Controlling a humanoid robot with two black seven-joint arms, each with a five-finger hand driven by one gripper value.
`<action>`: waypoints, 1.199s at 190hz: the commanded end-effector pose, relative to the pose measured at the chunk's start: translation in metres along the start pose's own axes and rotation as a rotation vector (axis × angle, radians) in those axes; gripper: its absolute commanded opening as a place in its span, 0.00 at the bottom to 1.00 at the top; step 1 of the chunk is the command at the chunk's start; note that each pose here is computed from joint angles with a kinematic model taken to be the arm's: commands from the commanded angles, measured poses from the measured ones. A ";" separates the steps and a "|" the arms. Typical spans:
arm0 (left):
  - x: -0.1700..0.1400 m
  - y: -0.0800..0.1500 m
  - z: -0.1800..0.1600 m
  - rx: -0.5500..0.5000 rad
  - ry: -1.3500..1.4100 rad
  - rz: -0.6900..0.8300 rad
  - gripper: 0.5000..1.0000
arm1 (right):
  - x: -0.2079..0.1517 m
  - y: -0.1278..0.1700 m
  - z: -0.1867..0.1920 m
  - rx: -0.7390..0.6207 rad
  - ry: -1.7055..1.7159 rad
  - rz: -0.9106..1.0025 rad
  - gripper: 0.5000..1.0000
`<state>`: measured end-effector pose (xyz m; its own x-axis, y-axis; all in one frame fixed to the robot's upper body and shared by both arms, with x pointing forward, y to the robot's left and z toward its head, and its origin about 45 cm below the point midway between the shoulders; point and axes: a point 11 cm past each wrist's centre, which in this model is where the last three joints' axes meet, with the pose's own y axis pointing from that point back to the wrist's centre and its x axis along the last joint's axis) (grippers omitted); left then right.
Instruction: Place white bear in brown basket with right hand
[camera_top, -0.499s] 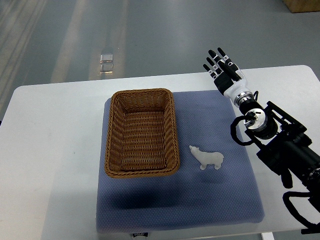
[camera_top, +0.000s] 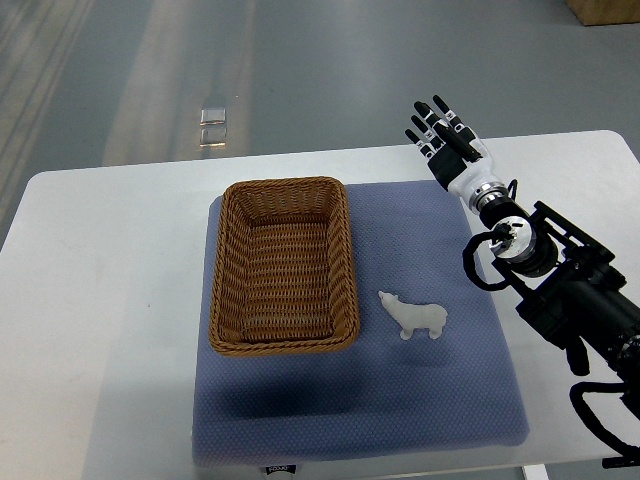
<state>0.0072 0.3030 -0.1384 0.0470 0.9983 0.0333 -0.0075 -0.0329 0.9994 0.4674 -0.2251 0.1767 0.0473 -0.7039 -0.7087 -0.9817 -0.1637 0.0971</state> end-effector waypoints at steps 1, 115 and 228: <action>0.000 0.000 -0.001 0.001 -0.001 0.000 1.00 | -0.007 -0.003 -0.004 -0.010 0.038 -0.024 0.85; -0.008 0.000 0.000 -0.001 -0.001 -0.025 1.00 | -0.071 -0.010 -0.061 -0.251 1.144 -0.400 0.85; -0.013 0.001 0.001 -0.003 -0.001 -0.038 1.00 | -0.130 0.025 -0.138 -0.709 1.850 -0.495 0.85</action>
<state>0.0076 0.2903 -0.1383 0.0492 0.9988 -0.0055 -0.0078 0.0058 1.0000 0.4692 -0.2297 0.3490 0.7789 -0.1644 0.6052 -0.6139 -0.3972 0.6822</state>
